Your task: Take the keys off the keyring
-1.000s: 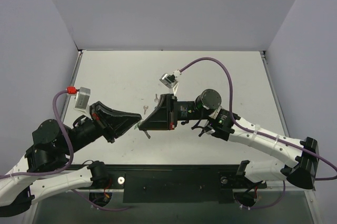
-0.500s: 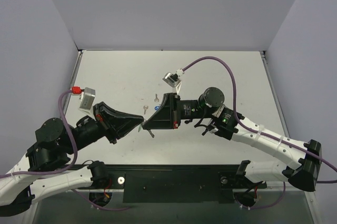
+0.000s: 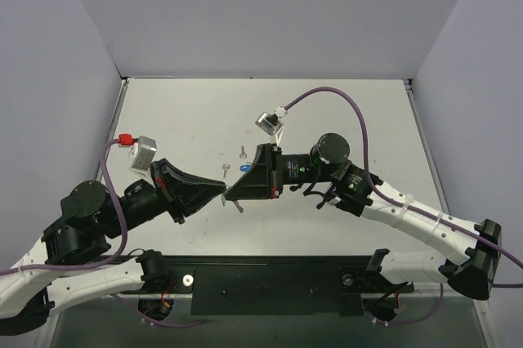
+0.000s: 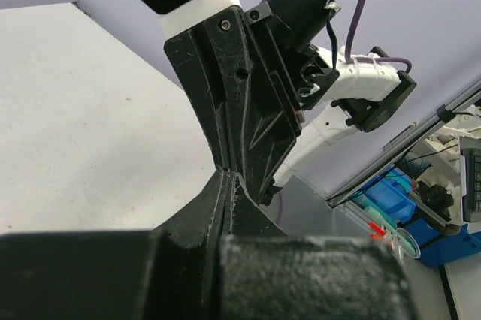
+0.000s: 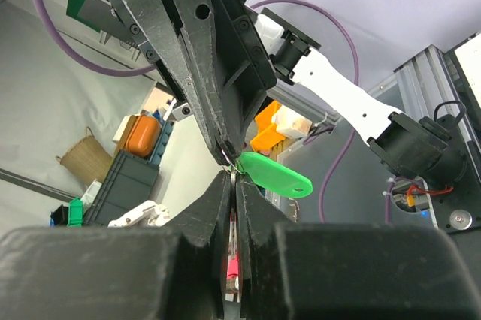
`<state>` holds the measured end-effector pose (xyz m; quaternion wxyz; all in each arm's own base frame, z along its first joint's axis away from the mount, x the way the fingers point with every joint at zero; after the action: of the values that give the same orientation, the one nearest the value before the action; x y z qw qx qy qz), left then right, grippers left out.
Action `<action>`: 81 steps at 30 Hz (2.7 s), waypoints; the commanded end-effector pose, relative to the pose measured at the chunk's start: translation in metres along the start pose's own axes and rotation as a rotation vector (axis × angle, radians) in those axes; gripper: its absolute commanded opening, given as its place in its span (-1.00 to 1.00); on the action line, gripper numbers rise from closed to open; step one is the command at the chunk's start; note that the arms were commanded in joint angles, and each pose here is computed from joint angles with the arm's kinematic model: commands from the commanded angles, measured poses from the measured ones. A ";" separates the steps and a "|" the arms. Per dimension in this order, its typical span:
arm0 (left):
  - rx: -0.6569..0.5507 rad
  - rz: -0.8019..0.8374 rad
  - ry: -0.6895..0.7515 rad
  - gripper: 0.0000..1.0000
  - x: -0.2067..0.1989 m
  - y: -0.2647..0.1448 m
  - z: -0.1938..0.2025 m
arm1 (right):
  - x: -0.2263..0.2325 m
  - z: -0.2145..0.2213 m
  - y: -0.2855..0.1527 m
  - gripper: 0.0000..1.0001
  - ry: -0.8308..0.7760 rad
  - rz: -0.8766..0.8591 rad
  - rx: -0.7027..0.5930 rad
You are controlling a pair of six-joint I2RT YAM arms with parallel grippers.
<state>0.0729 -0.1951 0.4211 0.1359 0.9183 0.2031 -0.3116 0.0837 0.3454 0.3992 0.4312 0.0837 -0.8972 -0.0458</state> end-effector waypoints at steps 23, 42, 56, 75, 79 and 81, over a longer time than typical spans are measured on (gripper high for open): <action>0.634 -0.201 0.237 -1.00 0.048 -0.003 0.082 | 0.019 -0.006 -0.011 -1.00 -0.090 0.034 0.086; 0.931 -0.176 0.285 -1.00 0.069 -0.013 0.127 | 0.010 -0.012 -0.011 -1.00 -0.084 0.062 0.166; 1.075 -0.219 0.283 -1.00 0.089 -0.022 0.157 | 0.023 -0.015 -0.019 -1.00 -0.132 0.050 0.258; 0.911 -0.218 0.251 -1.00 0.084 -0.011 0.141 | 0.009 -0.005 -0.036 -1.00 -0.135 0.126 0.240; 0.851 -0.200 0.235 -1.00 0.080 -0.009 0.130 | -0.002 0.001 -0.040 -1.00 -0.124 0.163 0.245; 0.825 -0.205 0.229 -1.00 0.080 -0.009 0.124 | -0.004 0.001 -0.042 -1.00 -0.126 0.176 0.243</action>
<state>0.0577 -0.2182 0.2732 -0.3068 0.9072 0.1400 -0.2515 0.1023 0.3151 0.3637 0.4104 0.0183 -0.9021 0.1320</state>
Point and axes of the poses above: each gripper's point midway between its finger pads, its own y axis out along the fingers, its own x axis along the line the jaws close on, z = x × y, the point moved 3 cm from there along -y, back along the fingers, and after that the axes turned 6 degrees about -y, right-handed, at the moved point
